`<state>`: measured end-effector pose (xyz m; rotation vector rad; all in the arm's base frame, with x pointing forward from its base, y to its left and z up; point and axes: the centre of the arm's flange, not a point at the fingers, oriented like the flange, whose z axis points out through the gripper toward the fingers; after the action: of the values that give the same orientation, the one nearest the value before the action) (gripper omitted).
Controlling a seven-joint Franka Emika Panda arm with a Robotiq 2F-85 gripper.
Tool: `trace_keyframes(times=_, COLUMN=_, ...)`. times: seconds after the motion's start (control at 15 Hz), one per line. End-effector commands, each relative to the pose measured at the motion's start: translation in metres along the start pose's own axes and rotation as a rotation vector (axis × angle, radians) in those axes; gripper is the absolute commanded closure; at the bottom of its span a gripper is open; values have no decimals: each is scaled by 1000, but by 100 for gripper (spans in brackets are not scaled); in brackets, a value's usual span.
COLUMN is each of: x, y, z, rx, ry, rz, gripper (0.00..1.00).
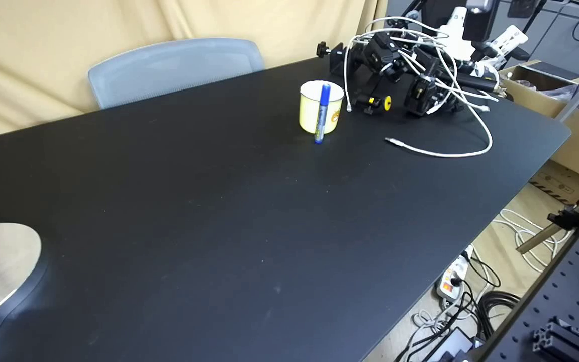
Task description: Move the marker to the yellow mug cup
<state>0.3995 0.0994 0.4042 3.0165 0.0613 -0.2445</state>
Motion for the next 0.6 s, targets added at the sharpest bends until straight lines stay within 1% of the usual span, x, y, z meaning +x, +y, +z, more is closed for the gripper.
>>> trace_keyframes(times=0.0, x=0, y=0, z=0, rx=0, ry=0, rz=0, gripper=0)
trace_keyframes(times=0.27, x=0, y=0, z=0, rx=0, ry=0, rz=0, gripper=0)
trace_keyframes(times=0.33, x=4, y=3, z=1, rx=14, ry=-5, rz=14, gripper=0)
trace_keyframes(times=0.47, x=16, y=13, z=4, rx=7, ry=25, rz=46, gripper=0)
trace_keyframes(times=0.53, x=25, y=19, z=4, rx=-7, ry=65, rz=69, gripper=0)
